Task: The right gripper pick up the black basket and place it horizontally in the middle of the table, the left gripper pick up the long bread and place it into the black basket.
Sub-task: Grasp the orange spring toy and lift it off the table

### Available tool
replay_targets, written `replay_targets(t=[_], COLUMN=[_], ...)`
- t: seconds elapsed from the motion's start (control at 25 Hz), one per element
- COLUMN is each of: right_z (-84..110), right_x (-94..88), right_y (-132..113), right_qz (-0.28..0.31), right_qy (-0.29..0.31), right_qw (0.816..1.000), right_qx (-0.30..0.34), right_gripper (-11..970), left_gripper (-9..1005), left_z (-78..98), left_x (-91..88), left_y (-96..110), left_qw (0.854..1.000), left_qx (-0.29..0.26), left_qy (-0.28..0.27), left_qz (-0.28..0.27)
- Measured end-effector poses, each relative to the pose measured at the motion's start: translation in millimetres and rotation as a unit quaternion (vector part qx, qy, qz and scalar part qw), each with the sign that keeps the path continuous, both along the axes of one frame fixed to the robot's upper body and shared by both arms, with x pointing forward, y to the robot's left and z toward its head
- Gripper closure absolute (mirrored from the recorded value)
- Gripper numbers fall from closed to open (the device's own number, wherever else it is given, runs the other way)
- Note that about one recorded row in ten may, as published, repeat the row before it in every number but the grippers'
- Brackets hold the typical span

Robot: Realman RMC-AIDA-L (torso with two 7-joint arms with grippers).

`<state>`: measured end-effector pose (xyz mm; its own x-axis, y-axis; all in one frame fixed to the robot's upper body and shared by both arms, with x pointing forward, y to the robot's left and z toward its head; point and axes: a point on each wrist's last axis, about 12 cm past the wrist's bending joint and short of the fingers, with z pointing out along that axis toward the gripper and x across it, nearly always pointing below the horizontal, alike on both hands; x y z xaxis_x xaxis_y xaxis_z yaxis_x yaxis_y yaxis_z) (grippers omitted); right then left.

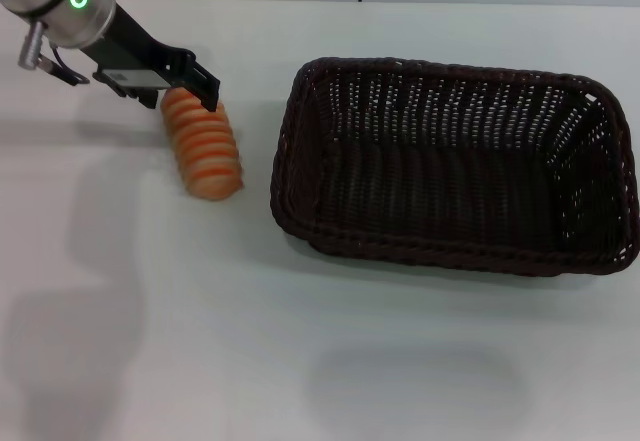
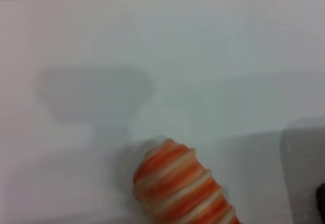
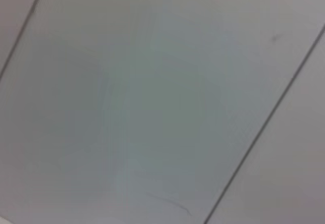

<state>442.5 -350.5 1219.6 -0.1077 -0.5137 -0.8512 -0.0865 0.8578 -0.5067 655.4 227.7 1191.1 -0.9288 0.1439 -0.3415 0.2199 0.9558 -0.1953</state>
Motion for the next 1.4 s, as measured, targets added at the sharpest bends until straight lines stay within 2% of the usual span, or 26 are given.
replay_targets(t=[0.44, 0.56, 0.64, 1.4], right_z=[-1.5, -0.5, 1.7, 7.4], right_x=[3.6, 4.2, 5.5, 18.4], right_y=[12.6, 14.5, 17.9, 35.8], right_qz=[0.018, 0.022, 0.029, 0.066], right_qy=[-0.003, -0.004, -0.007, -0.020], right_qw=[1.000, 1.000, 1.000, 0.998], right_qx=[0.001, 0.000, -0.001, -0.001], right_gripper=[477, 477, 477, 477], left_gripper=[193, 194, 194, 196], left_z=[-24.0, -24.0, -37.0, -55.1], left_x=[-3.5, -3.5, -3.2, -9.5], left_y=[-4.0, -4.0, -3.0, -3.5], left_qw=[1.000, 1.000, 1.000, 0.999], left_qx=[0.000, 0.000, -0.001, 0.010], left_qy=[0.021, 0.021, 0.020, 0.037], left_qz=[0.001, 0.001, 0.008, 0.002])
